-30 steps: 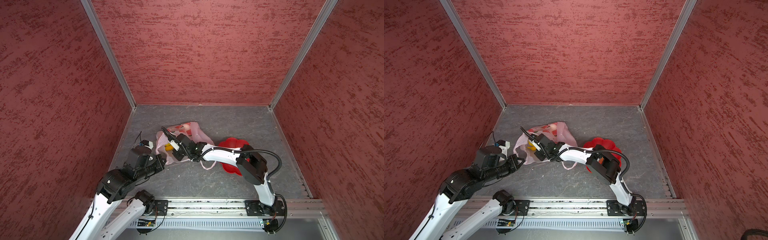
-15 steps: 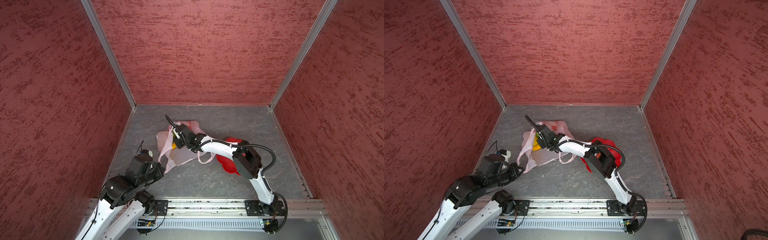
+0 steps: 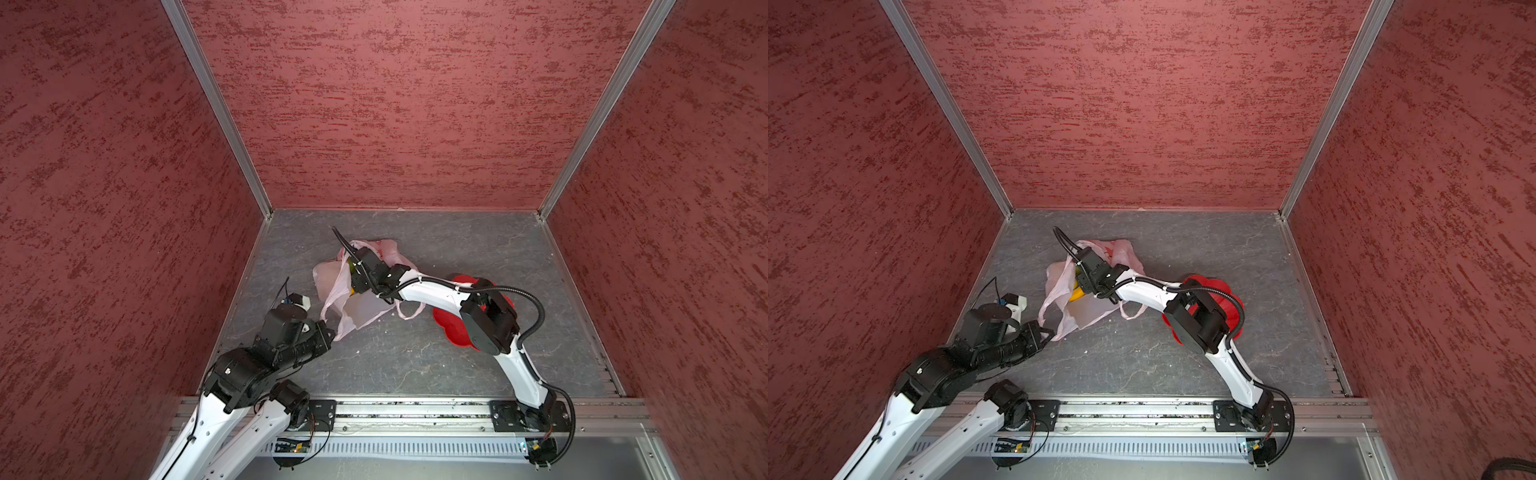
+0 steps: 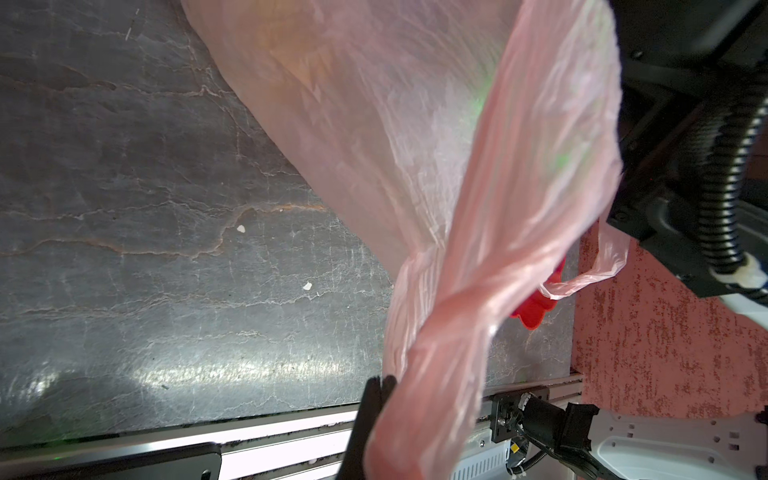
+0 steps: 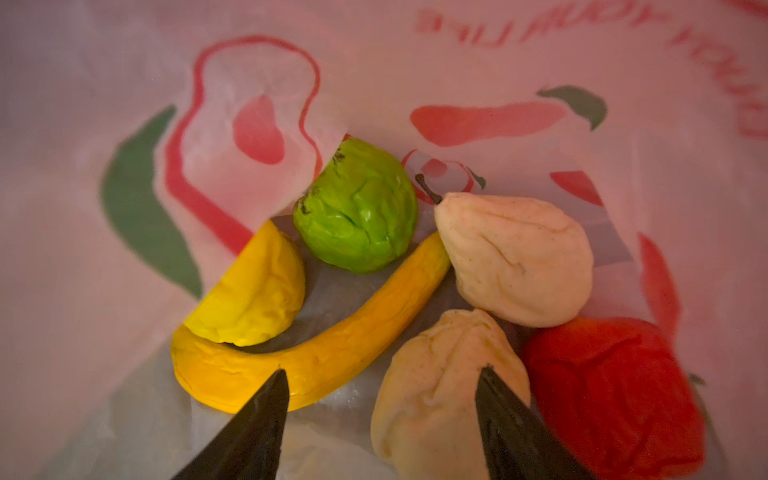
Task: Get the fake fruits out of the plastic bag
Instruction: 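Close the right gripper on the cream-coloured bun inside the bag, then lift the cream bun up out of the bag with the right gripper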
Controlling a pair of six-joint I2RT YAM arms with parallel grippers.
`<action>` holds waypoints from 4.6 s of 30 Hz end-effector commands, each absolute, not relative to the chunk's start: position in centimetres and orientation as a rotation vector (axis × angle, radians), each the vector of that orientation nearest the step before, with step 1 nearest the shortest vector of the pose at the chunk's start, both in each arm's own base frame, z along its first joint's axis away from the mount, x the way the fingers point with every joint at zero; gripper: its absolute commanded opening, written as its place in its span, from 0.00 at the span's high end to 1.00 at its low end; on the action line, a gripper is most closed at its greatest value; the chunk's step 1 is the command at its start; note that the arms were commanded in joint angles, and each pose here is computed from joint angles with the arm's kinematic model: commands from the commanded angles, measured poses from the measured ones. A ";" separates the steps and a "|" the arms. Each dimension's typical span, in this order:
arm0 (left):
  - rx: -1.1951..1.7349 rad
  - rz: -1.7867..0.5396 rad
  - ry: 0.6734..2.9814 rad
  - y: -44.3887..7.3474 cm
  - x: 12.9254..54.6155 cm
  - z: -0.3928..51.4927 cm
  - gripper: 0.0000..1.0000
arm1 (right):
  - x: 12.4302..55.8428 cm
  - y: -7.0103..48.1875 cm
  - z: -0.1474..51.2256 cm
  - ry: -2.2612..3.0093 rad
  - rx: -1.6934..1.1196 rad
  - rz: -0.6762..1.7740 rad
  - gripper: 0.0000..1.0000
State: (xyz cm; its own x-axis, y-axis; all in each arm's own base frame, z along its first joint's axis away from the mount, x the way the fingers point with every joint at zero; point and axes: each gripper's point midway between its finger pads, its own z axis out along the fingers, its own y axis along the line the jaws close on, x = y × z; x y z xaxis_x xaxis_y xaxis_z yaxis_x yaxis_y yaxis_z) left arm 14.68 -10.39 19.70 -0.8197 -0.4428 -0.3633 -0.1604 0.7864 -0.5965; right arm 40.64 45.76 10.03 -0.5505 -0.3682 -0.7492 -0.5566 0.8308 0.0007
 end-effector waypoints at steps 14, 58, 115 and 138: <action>-0.362 -0.801 2.447 -11.7 16.2 20.7 0.97 | 42.1 44.1 7.4 2.305 -0.579 0.283 0.23; -0.386 -0.732 2.461 -10.2 15.2 20.5 0.97 | 42.4 43.1 8.0 2.281 -0.544 0.306 0.63; -0.267 -0.655 2.286 -10.9 22.3 27.1 0.97 | 33.0 44.0 18.9 2.124 -0.758 0.606 0.73; -0.385 -0.694 2.429 -9.7 17.9 21.8 0.97 | 31.6 43.3 16.8 2.192 -0.806 0.595 0.72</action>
